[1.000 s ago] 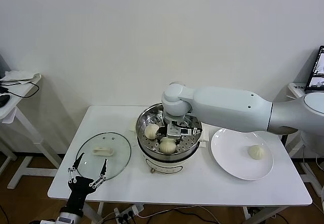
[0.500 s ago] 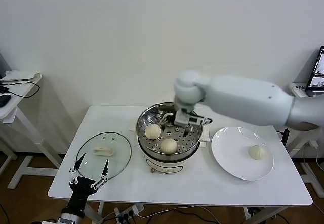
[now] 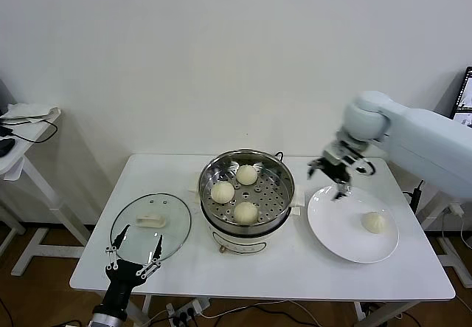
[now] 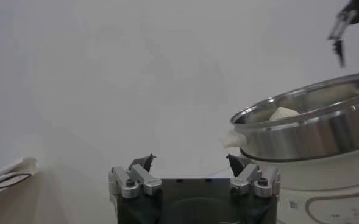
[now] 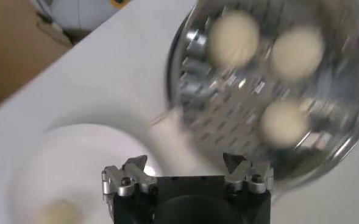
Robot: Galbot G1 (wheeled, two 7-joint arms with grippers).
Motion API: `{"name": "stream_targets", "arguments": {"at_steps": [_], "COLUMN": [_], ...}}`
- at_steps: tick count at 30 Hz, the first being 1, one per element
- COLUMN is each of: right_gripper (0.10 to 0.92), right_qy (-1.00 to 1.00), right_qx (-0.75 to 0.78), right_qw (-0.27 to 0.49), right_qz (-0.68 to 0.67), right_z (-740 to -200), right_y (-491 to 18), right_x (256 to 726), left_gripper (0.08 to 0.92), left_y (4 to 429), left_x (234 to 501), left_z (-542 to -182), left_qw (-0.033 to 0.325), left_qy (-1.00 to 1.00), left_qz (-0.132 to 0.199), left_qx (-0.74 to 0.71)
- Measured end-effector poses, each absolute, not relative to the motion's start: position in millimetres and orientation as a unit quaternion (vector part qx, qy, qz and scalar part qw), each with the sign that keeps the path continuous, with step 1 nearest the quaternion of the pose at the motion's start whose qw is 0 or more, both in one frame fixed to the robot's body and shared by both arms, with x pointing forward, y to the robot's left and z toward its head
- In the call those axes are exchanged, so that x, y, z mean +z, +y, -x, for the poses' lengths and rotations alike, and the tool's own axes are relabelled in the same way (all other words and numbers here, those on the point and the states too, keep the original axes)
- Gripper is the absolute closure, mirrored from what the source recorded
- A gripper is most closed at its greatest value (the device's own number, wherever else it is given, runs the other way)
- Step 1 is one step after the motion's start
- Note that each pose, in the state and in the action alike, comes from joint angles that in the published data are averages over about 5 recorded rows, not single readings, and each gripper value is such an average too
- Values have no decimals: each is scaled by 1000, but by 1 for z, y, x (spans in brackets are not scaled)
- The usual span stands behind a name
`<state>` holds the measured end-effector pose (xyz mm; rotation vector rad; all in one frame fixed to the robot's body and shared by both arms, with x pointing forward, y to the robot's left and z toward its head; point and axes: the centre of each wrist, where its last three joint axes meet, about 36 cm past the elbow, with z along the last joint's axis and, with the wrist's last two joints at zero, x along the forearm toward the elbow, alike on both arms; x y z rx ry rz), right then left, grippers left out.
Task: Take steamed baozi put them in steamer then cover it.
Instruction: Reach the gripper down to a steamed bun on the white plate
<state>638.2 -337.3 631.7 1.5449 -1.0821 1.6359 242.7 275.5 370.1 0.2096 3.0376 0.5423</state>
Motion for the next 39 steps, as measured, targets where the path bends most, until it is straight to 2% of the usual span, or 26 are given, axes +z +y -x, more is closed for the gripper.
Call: {"name": "stream_targets", "arguments": {"at_steps": [8, 15, 39], "right_gripper": [200, 200, 200], "right_qy": [-471, -501, -533], "right_qx": [578, 562, 541], "right_qw": [391, 426, 463], "right_qz": [-540, -502, -457], "right_z": [-632, -630, -635], "right_y": [-415, -453, -483], "right_x": [585, 553, 487], "left_gripper": [177, 177, 177], "left_y": [270, 269, 269], "left_x": [370, 369, 365], "left_z": [-242, -239, -240], "left_qw": [27, 26, 24], "left_qy": [981, 981, 981], "left_qz": [-73, -75, -74], "left_qx": [176, 179, 179]}}
